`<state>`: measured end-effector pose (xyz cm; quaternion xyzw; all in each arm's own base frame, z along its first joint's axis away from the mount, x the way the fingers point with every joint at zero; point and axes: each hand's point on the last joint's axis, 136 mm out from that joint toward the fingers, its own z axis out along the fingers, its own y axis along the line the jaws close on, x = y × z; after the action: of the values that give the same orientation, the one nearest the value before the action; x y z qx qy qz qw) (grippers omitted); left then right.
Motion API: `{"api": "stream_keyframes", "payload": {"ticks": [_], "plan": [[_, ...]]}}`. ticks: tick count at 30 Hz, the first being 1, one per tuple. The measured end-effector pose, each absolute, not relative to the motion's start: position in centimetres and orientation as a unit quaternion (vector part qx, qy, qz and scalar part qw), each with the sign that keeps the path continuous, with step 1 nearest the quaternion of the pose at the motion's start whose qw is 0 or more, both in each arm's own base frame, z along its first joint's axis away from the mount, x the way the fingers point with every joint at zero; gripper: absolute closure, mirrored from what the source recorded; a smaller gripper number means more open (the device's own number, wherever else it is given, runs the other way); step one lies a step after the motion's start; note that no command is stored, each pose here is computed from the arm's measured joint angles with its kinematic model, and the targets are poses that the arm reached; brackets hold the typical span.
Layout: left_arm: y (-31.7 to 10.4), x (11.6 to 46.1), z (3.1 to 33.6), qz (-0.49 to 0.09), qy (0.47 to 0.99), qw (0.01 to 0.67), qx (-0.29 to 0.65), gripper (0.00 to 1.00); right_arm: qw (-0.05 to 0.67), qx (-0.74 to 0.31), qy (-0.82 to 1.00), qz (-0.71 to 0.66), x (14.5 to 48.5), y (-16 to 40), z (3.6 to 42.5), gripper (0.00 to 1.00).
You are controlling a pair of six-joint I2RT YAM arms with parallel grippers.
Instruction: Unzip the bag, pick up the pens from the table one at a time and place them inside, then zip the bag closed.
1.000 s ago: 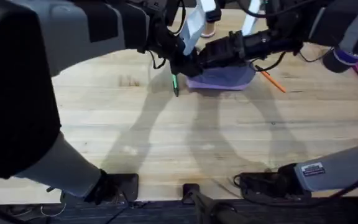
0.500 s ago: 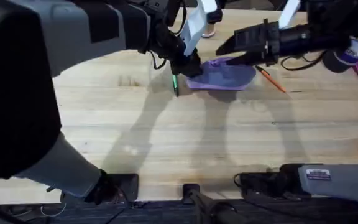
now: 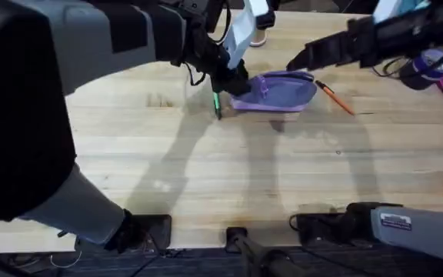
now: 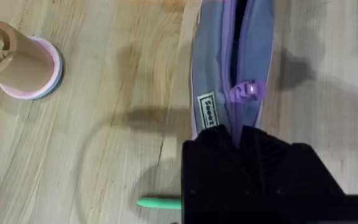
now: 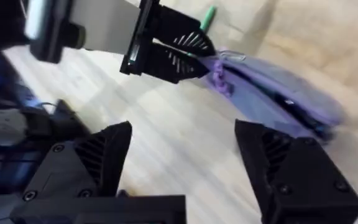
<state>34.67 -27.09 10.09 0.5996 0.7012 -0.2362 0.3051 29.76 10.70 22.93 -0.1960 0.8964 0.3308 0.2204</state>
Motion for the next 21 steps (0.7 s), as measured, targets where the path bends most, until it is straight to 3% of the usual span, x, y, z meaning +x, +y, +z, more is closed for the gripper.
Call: {"api": "stream_keyframes", "payload": {"ticks": [10,17,18,21], "plan": [[-27.1,34.7,10.1,-0.236,0.701,0.305,0.6,0.957,0.252,-0.271,0.901,0.227,30.5,10.1,25.3,0.006],[-27.1,34.7,10.1,-0.236,0.701,0.305,0.6,0.858,0.268,-0.285,0.901,0.187,31.2,9.4,26.0,0.006],[-27.1,34.7,10.1,-0.235,0.7,0.306,0.601,0.795,0.268,-0.285,0.902,0.185,31.2,9.3,26.0,0.006],[-27.1,34.8,10.1,-0.235,0.699,0.308,0.601,0.369,0.267,-0.286,0.902,0.182,31.3,9.3,25.9,0.006]]}}
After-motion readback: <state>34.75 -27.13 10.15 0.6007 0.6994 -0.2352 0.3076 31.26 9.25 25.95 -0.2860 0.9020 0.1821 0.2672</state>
